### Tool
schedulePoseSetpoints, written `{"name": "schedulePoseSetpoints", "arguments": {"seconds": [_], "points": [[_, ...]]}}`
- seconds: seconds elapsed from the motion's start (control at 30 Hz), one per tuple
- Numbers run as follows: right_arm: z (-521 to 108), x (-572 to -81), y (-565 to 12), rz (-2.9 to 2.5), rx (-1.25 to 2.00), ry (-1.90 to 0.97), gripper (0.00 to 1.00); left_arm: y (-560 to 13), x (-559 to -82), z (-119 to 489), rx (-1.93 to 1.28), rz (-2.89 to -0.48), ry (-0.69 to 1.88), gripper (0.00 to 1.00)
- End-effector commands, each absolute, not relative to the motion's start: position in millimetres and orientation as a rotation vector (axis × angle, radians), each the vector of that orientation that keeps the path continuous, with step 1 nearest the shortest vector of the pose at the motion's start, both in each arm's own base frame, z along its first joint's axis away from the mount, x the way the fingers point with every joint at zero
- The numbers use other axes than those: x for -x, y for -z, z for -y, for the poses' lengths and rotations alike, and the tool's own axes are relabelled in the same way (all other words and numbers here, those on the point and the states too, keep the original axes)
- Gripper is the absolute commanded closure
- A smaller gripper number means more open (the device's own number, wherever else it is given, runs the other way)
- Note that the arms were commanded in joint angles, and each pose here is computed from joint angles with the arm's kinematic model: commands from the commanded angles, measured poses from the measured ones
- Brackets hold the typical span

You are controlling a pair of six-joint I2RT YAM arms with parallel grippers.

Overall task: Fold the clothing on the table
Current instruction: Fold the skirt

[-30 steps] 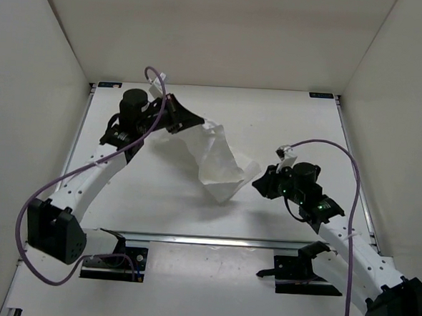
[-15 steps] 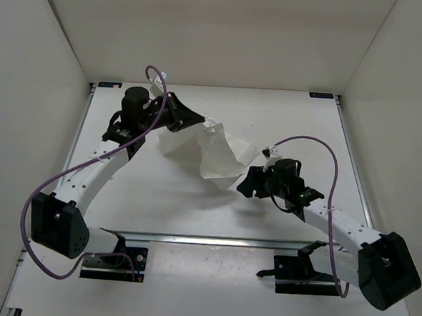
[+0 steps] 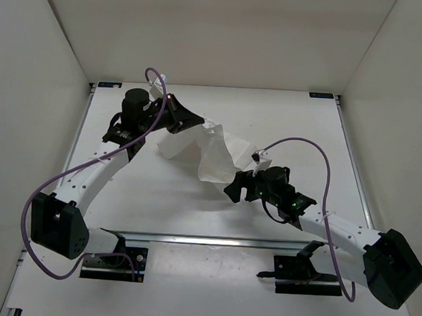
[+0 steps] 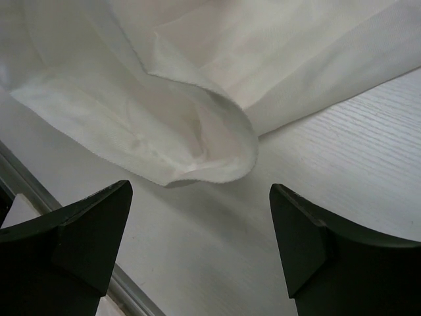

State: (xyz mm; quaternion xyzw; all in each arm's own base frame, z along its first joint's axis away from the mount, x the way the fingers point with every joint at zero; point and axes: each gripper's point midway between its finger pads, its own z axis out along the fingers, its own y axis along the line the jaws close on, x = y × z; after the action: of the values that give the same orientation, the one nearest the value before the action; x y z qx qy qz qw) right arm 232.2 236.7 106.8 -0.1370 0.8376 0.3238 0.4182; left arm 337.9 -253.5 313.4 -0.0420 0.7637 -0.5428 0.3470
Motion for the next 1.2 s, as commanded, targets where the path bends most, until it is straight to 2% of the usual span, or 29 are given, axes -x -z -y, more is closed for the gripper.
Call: {"name": "schedulePoseSetpoints", "arguments": {"seconds": [0.0, 0.3, 0.47, 0.6, 0.67, 0.7, 0.73, 0.8, 0.83, 0.87, 0.97, 1.03, 1.17], "points": [[-247, -246, -122, -1.999, 0.347, -0.771, 0.17, -329, -333, 250, 0.100, -1.922, 1.413, 1.00], [-266, -247, -110, -2.023, 0.280, -0.692, 0.18, -330, -335, 253, 0.099, -1.897, 1.425, 1.00], [-278, -255, -115, -2.004, 0.235, -0.672, 0.24, -329, -335, 251, 0.105, -1.894, 1.431, 1.00], [-291, -264, -122, -2.003, 0.227, -0.675, 0.38, -327, -335, 249, 0.114, -1.888, 1.423, 1.00], [-296, -263, -127, -2.001, 0.222, -0.673, 0.51, -327, -334, 249, 0.124, -1.892, 1.433, 1.00], [-296, -261, -130, -2.001, 0.223, -0.691, 0.54, -325, -336, 247, 0.130, -1.894, 1.425, 1.00], [-295, -261, -130, -2.011, 0.208, -0.693, 0.63, -326, -335, 247, 0.126, -1.890, 1.427, 1.00], [-291, -256, -135, -2.023, 0.195, -0.723, 0.91, -325, -335, 246, 0.127, -1.895, 1.429, 1.00], [-287, -255, -135, -2.036, 0.184, -0.741, 0.97, -329, -337, 242, 0.131, -1.879, 1.418, 1.00], [-282, -256, -141, -2.032, 0.175, -0.745, 1.00, -328, -337, 241, 0.140, -1.883, 1.420, 1.00], [-276, -248, -152, -2.053, 0.263, -0.771, 1.00, -333, -339, 240, 0.135, -1.867, 1.427, 1.00], [-280, -232, -170, -2.037, 0.430, -0.883, 1.00, -343, -341, 235, 0.137, -1.849, 1.430, 1.00], [-262, -225, -225, -1.965, 0.606, -0.922, 1.00, -386, -337, 223, 0.117, -1.751, 1.440, 1.00]]}}
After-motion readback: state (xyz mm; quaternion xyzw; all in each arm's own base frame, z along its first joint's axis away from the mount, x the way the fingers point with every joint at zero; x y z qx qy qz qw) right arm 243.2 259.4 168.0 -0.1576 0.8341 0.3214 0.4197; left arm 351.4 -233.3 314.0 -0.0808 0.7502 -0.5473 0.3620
